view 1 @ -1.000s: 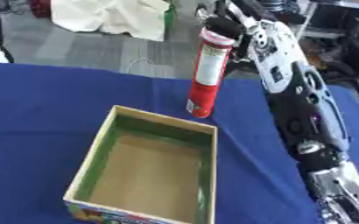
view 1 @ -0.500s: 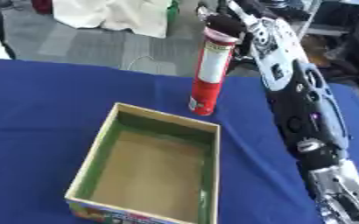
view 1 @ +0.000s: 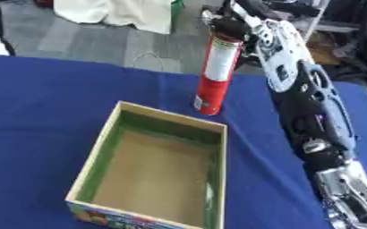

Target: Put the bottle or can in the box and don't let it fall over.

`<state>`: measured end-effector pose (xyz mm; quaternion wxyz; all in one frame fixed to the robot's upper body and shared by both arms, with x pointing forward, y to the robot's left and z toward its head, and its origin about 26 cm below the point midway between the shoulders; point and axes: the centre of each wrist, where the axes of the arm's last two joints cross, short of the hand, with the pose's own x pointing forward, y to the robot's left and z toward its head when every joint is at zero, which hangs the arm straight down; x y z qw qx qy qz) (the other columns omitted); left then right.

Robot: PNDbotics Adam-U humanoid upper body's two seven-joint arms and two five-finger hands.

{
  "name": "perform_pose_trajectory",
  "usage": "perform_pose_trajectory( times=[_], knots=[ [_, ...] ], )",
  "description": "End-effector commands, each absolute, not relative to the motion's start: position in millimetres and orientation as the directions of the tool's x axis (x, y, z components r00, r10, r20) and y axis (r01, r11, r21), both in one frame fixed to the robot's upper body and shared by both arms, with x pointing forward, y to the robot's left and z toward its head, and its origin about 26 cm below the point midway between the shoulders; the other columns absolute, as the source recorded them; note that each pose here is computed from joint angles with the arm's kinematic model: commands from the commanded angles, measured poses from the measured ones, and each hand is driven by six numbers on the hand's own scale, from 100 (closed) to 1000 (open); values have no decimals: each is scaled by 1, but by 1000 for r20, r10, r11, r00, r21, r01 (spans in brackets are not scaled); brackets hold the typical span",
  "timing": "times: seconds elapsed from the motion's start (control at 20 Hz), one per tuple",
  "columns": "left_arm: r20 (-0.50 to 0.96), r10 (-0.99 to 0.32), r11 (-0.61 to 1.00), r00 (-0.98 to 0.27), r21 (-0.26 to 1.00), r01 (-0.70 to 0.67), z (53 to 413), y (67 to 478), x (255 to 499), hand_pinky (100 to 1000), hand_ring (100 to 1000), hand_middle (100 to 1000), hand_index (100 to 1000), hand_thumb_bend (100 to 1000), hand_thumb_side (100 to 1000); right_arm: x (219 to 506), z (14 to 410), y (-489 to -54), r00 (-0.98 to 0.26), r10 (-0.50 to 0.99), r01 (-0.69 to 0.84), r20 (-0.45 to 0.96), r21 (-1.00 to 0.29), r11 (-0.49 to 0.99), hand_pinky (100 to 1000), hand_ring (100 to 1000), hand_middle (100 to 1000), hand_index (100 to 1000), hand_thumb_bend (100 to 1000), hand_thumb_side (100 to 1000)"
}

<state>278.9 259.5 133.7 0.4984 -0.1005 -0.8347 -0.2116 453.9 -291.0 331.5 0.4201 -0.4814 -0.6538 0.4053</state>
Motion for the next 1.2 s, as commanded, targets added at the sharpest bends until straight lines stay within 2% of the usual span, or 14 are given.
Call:
perform_pose_trajectory(
  times=[0.05, 0.65, 0.85, 1.05, 1.15, 1.2],
  knots=[
    [859, -49, 884, -509, 275, 379, 141, 258, 278, 453, 774, 618, 617, 244, 880, 450, 345, -303, -163, 979, 324, 120, -931, 168, 938, 1000, 947, 1000, 100, 1000],
    [856, -57, 883, -513, 283, 374, 142, 258, 279, 452, 774, 618, 617, 246, 891, 451, 342, -305, -173, 981, 312, 91, -939, 142, 923, 994, 936, 991, 100, 1000],
    [855, -61, 883, -515, 287, 372, 142, 257, 279, 452, 774, 618, 616, 246, 895, 451, 341, -304, -172, 983, 317, 70, -940, 122, 868, 938, 880, 946, 100, 1000],
    [854, -62, 883, -516, 288, 371, 142, 257, 279, 452, 774, 618, 616, 247, 898, 451, 340, -303, -167, 985, 315, 51, -944, 102, 803, 850, 874, 937, 100, 1000],
    [854, -61, 882, -517, 288, 372, 142, 257, 279, 452, 775, 618, 616, 247, 898, 451, 339, -303, -165, 985, 308, 41, -947, 91, 778, 820, 870, 919, 100, 950],
    [853, -60, 882, -518, 288, 372, 143, 257, 279, 453, 775, 618, 616, 247, 898, 451, 339, -303, -163, 986, 304, 36, -949, 85, 767, 809, 876, 911, 100, 884]
  ],
)
